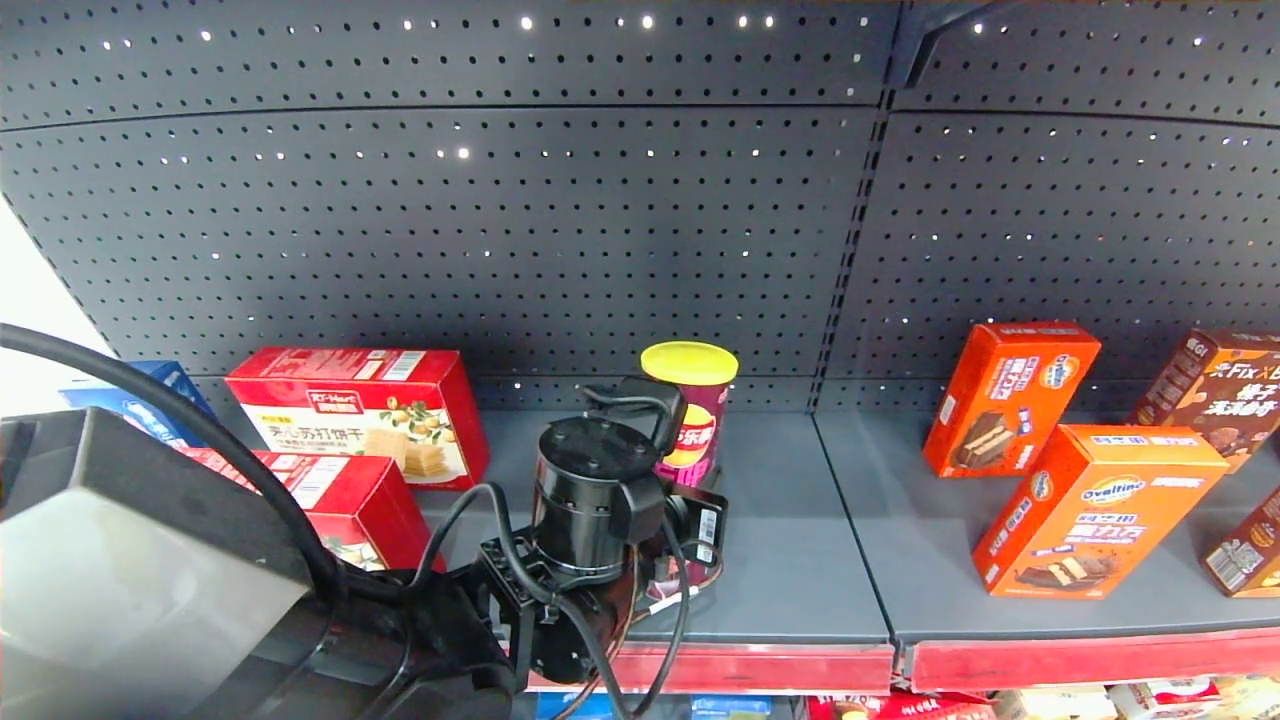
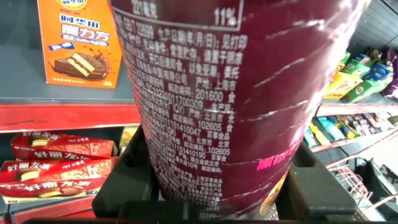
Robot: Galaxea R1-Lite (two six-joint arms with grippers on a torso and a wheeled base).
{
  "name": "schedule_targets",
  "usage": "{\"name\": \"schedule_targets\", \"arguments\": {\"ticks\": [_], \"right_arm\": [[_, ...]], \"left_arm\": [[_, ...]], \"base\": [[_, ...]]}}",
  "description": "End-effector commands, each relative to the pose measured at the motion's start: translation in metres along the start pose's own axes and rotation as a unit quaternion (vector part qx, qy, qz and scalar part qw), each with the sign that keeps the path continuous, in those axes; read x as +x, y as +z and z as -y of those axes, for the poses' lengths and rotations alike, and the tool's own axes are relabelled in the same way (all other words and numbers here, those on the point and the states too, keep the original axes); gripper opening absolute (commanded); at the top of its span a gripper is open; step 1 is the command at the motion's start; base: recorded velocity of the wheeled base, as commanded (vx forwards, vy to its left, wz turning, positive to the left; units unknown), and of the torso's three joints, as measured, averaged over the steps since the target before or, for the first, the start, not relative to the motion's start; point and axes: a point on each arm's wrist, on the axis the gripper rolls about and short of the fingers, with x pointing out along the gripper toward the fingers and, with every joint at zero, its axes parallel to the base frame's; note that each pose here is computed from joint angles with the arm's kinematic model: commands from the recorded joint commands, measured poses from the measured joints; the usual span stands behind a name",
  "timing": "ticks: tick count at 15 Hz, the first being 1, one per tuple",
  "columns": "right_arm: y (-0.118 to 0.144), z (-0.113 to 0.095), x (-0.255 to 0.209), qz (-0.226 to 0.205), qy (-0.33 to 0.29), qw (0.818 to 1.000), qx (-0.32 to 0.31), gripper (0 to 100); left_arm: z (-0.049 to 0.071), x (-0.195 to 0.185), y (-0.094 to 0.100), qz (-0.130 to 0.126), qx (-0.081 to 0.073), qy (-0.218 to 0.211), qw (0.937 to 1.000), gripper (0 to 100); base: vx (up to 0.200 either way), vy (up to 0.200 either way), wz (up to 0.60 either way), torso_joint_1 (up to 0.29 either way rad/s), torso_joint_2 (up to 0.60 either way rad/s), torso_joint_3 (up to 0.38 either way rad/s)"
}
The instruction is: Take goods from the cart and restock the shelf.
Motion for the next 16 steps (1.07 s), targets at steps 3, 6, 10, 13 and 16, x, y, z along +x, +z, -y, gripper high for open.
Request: {"name": "schedule_targets", "arguments": {"ticks": [3,6,10,13,16], "right_arm": [[-0.0001,-0.0001,0.0000,0.000,0.000,1.000,0.000,0],[-0.0001,-0.0001,0.0000,0.000,0.000,1.000,0.000,0],[-0.0001,-0.0001,0.0000,0.000,0.000,1.000,0.000,0],[-0.0001,0.0000,0.0000,0.001,0.002,1.000,0.000,0],[0.0002,0.0001,-0.0002,0.001,0.001,1.000,0.000,0]], "left_arm": [[0.0000,0.0000,0.0002,0.001,0.000,0.001,1.0000,100],[0.0000,0.0000,0.0002,0.001,0.000,0.002,1.0000,100],[0.0025,-0.0002,0.0017,0.004,0.000,-0.003,1.0000,100],[0.0028,-0.0007,0.0008,0.003,0.000,-0.003,1.0000,100],[0.0066,-0.0046,-0.0023,0.000,0.004,0.005,1.0000,100]], "base": [[0.000,0.000,0.00,0.000,0.00,0.000],[0.000,0.000,0.00,0.000,0.00,0.000],[0.000,0.000,0.00,0.000,0.00,0.000],[0.000,0.000,0.00,0.000,0.00,0.000],[0.000,0.000,0.00,0.000,0.00,0.000]]}}
